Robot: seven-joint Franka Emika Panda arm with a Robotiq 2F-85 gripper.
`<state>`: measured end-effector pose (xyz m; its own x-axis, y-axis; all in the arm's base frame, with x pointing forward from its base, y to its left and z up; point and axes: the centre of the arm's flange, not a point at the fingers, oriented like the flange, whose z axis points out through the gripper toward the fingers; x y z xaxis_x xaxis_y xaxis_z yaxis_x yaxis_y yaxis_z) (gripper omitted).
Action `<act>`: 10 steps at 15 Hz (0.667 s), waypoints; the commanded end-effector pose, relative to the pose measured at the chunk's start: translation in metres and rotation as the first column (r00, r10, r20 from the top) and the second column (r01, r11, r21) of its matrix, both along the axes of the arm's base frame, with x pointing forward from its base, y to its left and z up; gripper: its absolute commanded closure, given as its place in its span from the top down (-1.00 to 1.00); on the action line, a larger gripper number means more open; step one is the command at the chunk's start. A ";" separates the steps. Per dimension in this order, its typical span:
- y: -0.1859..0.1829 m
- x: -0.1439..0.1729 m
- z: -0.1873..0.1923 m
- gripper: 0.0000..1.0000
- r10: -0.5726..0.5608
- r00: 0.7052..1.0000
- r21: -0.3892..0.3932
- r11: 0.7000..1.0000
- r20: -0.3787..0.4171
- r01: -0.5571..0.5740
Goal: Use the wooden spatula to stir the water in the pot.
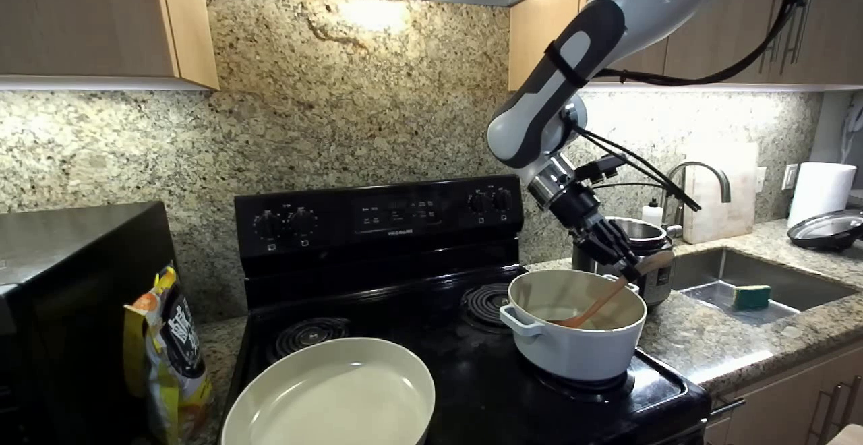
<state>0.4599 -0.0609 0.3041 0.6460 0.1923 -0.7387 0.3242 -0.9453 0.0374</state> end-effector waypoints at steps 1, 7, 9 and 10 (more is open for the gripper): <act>0.001 0.004 -0.019 -0.88 -0.008 1.000 0.049 0.999 -0.013 0.008; 0.002 0.008 -0.052 -0.88 -0.018 1.000 0.092 0.996 -0.018 0.020; 0.000 0.006 -0.058 -0.88 -0.032 0.999 0.100 0.994 -0.034 0.035; -0.001 0.005 -0.061 -0.88 -0.038 0.999 0.103 0.994 -0.039 0.042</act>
<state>0.4620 -0.0597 0.2525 0.6171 0.2121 -0.7578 0.2962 -0.9548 -0.0261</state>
